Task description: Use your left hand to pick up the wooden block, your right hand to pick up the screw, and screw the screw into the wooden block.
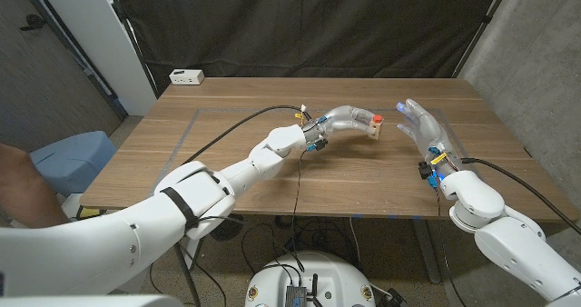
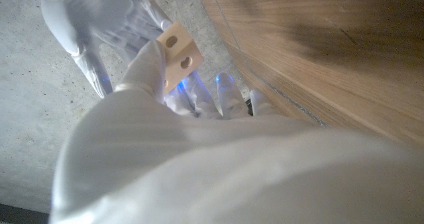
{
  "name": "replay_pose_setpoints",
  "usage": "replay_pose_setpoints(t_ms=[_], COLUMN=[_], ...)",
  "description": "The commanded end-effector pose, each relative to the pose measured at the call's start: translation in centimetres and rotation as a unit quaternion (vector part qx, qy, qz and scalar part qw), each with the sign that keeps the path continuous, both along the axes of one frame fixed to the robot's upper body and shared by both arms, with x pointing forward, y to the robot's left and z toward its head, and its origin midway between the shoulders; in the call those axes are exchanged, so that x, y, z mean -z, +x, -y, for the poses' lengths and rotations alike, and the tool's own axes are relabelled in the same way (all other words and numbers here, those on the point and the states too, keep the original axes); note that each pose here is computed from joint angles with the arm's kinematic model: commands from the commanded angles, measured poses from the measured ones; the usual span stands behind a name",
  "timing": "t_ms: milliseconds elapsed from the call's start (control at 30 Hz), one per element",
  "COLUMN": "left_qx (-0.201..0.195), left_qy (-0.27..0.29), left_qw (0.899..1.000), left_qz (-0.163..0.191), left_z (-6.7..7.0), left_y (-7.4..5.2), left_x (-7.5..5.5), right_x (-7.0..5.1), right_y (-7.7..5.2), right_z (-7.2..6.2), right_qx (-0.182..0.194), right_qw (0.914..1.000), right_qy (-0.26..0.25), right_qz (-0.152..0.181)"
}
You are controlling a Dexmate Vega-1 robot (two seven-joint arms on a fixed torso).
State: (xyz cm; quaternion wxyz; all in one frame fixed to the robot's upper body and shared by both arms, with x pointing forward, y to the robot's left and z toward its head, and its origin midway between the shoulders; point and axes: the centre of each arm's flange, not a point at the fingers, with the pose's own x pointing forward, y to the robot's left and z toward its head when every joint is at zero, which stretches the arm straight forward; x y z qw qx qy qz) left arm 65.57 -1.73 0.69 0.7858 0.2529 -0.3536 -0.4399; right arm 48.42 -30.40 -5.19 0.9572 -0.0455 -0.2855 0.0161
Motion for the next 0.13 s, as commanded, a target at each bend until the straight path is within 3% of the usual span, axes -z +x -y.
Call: replay_pose_setpoints(t_ms=[33,133], left_qx=[-0.006,-0.011], left_qy=[-0.004,-0.01], left_qw=[1.0,1.0], left_qz=[-0.002,0.001], left_z=[-0.62,-0.63], left_y=[-0.29,-0.32], left_x=[0.32,0.28], right_x=[0.34,0.24], right_y=[0.58,0.72], right_z=[-0.5,-0.43], right_qx=[-0.01,-0.013], right_qw=[0.9999,0.9999], right_qy=[0.004,0.0], right_qz=[0.005,0.004])
